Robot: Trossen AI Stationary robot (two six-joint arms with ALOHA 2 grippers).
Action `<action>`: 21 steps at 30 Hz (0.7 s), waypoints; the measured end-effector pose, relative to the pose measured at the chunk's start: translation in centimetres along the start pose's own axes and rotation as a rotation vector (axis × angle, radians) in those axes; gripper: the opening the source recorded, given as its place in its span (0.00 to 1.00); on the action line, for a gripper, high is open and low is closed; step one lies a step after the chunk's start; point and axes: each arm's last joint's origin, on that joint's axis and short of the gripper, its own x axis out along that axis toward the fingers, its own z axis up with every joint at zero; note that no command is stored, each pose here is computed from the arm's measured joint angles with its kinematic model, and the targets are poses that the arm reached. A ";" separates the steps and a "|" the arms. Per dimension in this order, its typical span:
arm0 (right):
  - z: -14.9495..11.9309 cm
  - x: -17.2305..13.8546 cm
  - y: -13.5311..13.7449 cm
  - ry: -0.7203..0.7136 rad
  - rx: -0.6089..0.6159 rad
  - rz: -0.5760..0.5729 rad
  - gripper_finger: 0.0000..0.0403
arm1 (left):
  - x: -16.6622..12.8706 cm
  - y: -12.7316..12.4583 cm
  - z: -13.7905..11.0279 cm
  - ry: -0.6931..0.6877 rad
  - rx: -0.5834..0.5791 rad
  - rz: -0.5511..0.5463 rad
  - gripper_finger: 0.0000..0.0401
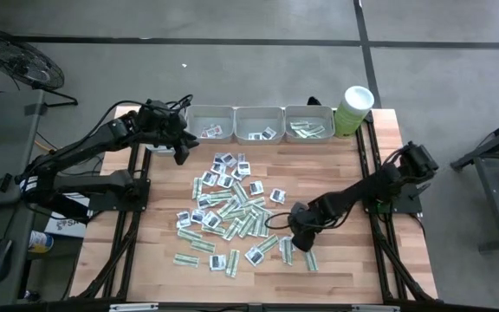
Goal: Pick & Place First Aid Supplies
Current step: Put the gray towelette pack into the middle right gray bin
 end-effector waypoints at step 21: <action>0.0 0.8 -0.5 0.002 0.053 -0.099 0.03 | 0.0 0.0 -0.1 0.014 0.016 0.001 0.28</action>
